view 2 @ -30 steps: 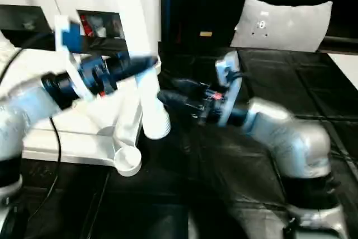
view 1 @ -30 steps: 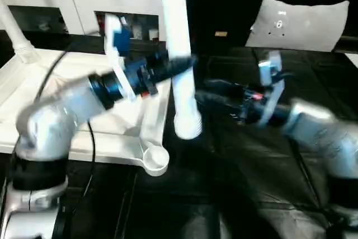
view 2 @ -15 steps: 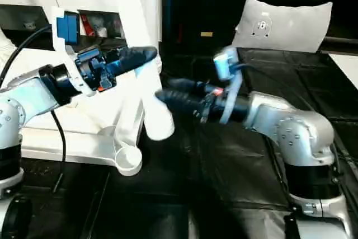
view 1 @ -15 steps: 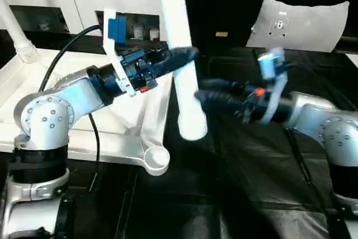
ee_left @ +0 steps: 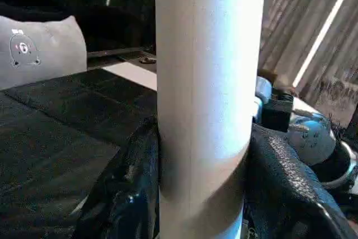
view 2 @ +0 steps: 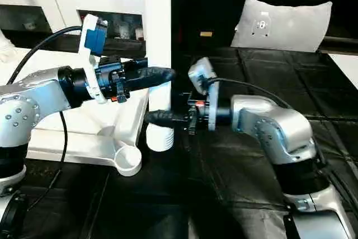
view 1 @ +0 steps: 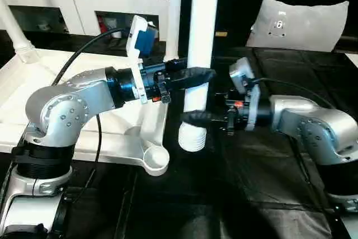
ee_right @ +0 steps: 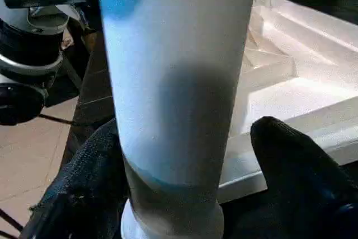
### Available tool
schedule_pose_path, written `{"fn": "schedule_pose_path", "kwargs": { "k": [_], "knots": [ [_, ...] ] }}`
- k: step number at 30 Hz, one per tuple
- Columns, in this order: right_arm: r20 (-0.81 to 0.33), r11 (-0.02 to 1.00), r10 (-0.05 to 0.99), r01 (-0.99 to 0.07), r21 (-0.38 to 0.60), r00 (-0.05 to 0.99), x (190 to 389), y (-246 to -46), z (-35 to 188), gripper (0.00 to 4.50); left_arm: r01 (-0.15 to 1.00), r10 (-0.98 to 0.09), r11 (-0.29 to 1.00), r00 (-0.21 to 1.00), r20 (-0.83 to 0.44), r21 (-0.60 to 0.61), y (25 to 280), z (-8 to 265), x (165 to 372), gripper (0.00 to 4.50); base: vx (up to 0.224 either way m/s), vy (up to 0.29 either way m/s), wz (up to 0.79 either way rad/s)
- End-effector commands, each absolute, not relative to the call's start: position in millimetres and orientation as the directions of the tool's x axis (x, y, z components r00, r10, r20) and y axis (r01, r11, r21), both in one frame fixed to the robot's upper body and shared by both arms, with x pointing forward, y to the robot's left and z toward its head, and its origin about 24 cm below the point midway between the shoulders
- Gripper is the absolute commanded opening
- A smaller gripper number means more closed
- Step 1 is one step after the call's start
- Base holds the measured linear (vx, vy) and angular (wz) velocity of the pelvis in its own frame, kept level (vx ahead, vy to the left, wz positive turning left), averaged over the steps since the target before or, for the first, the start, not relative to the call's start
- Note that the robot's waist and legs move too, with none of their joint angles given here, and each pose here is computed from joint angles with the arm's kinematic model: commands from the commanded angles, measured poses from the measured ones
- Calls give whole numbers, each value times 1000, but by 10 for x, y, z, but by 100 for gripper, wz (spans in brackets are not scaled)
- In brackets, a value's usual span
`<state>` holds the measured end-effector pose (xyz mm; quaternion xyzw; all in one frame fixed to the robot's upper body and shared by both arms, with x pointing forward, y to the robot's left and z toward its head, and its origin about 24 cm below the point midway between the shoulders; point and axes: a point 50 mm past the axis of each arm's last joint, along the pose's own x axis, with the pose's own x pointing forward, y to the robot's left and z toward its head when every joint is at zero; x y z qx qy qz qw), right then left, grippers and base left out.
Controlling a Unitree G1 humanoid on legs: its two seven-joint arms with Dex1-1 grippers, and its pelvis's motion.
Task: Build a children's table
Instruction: Pick table leg
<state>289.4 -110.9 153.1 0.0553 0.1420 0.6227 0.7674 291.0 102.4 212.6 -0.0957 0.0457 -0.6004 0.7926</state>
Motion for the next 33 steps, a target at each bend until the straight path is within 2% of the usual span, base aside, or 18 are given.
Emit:
{"fn": "schedule_pose_path", "kwargs": {
  "k": [1, 4, 9, 10, 17, 33],
  "knots": [
    [-161, 207, 972, -944, 258, 169, 2905, -1090, 1529, 339, 964, -971, 226, 235, 49, -140, 981, 2234, 2872, 185, 0, 0, 0],
    [-155, 192, 976, -943, 273, 154, 2901, -1087, 1510, 308, 968, -973, 220, 227, 40, -123, 977, 2233, 2868, 185, 0, 0, 0],
    [-135, 173, 981, -936, 307, 137, 2899, -1064, 1473, 281, 972, -976, 207, 213, 37, -115, 955, 2233, 2854, 185, 0, 0, 0],
    [-135, 173, 981, -936, 307, 137, 2899, -1064, 1473, 254, 972, -976, 207, 213, 37, -115, 955, 2233, 2854, 185, 0, 0, 0],
    [-111, 156, 986, -931, 330, 126, 2903, -1022, 1448, 203, 973, -978, 200, 206, 37, -115, 947, 2226, 2856, 185, 0, 0, 0],
    [-105, 184, 982, -923, 337, 157, 2900, -1014, 1351, 195, 974, -976, 191, 201, 83, -120, 917, 2267, 2849, 185, 0, 0, 0]
  ]
}}
